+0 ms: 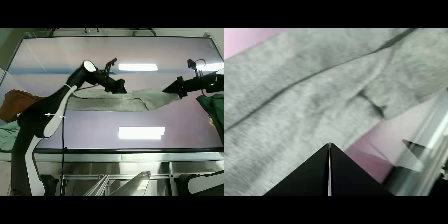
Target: Fold the shirts.
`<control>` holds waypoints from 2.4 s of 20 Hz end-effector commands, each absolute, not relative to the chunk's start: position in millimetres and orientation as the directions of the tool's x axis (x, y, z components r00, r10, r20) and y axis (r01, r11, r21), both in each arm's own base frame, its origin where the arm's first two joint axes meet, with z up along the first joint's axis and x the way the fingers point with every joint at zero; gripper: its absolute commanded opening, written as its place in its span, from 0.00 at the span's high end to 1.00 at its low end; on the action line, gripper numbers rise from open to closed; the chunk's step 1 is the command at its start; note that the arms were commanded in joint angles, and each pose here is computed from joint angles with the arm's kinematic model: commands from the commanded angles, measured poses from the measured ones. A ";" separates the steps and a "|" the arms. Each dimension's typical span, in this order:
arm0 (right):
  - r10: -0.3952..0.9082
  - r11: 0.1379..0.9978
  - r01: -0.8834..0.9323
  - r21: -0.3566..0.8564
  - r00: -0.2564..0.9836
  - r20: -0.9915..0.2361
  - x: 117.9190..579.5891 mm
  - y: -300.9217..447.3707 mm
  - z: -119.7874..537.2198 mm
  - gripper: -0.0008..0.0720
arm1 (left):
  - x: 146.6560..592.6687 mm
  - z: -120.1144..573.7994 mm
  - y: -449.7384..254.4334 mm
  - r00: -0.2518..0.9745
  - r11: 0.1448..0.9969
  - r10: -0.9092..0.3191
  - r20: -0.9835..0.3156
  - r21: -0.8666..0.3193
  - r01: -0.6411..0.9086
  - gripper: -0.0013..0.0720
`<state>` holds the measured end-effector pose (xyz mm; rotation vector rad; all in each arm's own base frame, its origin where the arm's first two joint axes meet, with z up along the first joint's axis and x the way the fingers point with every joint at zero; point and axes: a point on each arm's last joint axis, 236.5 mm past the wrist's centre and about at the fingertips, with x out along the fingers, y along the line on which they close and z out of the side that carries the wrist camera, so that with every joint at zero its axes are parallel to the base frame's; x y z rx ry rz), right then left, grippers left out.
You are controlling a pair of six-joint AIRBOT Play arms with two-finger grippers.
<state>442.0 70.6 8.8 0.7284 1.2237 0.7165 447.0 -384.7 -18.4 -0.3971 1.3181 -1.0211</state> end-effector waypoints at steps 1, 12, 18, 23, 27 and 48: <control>0.889 0.438 -0.206 0.875 0.240 -0.389 449.6 123.5 83.9 0.97 | 419.6 111.7 -364.4 -0.140 0.357 -0.874 -0.465 -0.811 0.463 0.98; 0.912 0.404 -0.481 0.778 0.272 -0.306 442.6 474.7 87.2 0.97 | 352.6 309.3 -224.4 0.118 0.330 -0.934 -0.337 -0.687 0.648 0.98; 0.913 0.386 -0.412 0.825 0.295 -0.280 433.2 575.1 10.6 0.36 | 328.4 270.6 -194.0 0.158 0.373 -0.923 -0.350 -0.719 0.586 0.97; 0.955 0.279 -0.480 0.832 0.051 -0.291 432.3 504.2 44.5 0.65 | 313.7 244.7 -172.4 0.198 0.405 -0.914 -0.355 -0.756 0.514 0.97; 0.906 0.331 -0.417 0.847 -0.111 -0.408 432.5 401.0 50.5 0.66 | 288.8 236.7 -158.7 0.257 0.438 -0.899 -0.355 -0.740 0.510 0.97; 0.805 0.580 -0.091 0.810 -0.090 -0.586 434.9 403.4 -98.1 0.02 | 256.5 214.3 -132.0 0.422 0.519 -0.837 -0.349 -0.751 0.408 0.97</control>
